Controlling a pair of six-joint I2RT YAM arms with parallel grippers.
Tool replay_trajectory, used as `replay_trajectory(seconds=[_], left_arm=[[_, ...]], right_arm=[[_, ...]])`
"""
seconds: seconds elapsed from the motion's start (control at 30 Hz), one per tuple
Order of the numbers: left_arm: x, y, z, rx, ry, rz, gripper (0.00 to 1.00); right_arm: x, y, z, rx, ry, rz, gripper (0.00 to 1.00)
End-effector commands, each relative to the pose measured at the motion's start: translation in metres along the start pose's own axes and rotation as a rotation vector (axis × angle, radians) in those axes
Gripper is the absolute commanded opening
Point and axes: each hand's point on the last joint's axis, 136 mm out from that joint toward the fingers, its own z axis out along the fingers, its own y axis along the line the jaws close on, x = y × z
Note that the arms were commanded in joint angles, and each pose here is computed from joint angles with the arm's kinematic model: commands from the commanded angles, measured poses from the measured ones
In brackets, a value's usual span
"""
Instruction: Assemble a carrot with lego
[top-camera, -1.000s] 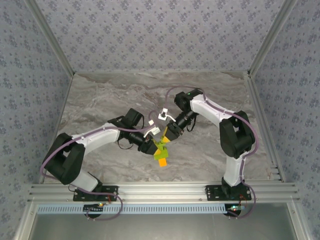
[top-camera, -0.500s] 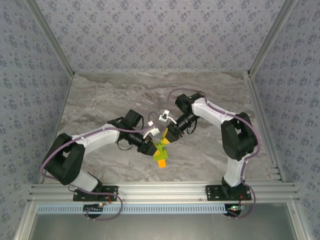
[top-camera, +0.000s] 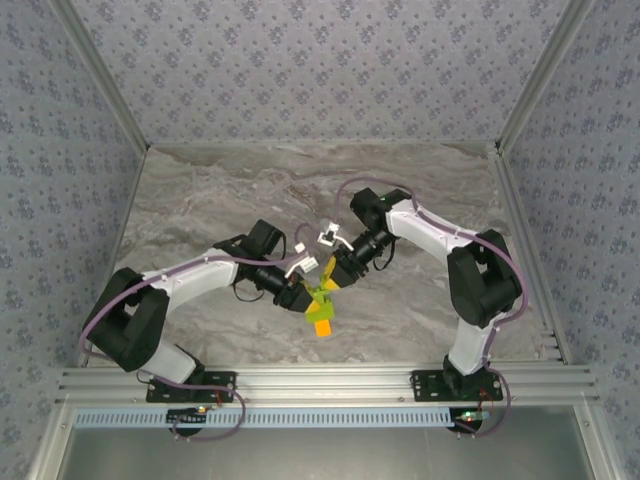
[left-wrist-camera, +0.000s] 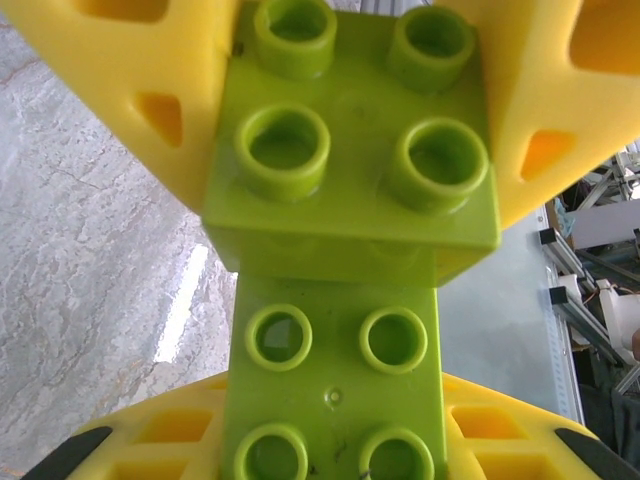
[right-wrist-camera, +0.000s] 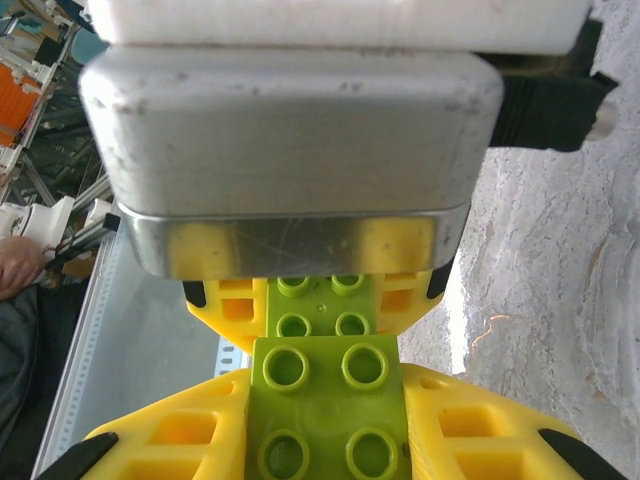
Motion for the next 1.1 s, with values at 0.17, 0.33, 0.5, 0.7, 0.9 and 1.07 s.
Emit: replay_trajectory(seconds=[0.17, 0.33, 0.5, 0.7, 0.9, 1.07], left_arm=[[-0.041, -0.003, -0.023, -0.04, -0.131, 0.134, 0.16], [-0.041, -0.001, -0.024, -0.061, -0.135, 0.139, 0.16], [-0.041, 0.001, -0.024, -0.072, -0.134, 0.136, 0.16], [-0.04, 0.001, -0.024, -0.075, -0.134, 0.137, 0.16], [-0.04, 0.005, -0.025, -0.096, -0.137, 0.139, 0.15], [-0.04, 0.006, -0.025, -0.1, -0.134, 0.136, 0.15]], right_arm=[[0.034, 0.017, 0.022, -0.102, 0.132, 0.182, 0.22], [0.039, 0.011, 0.025, -0.11, 0.137, 0.222, 0.22], [0.039, 0.007, 0.022, -0.105, 0.114, 0.24, 0.21], [0.031, 0.011, 0.011, -0.111, 0.061, 0.222, 0.21], [0.03, 0.014, 0.01, -0.136, 0.052, 0.229, 0.22], [0.034, 0.013, 0.015, -0.156, 0.08, 0.25, 0.22]])
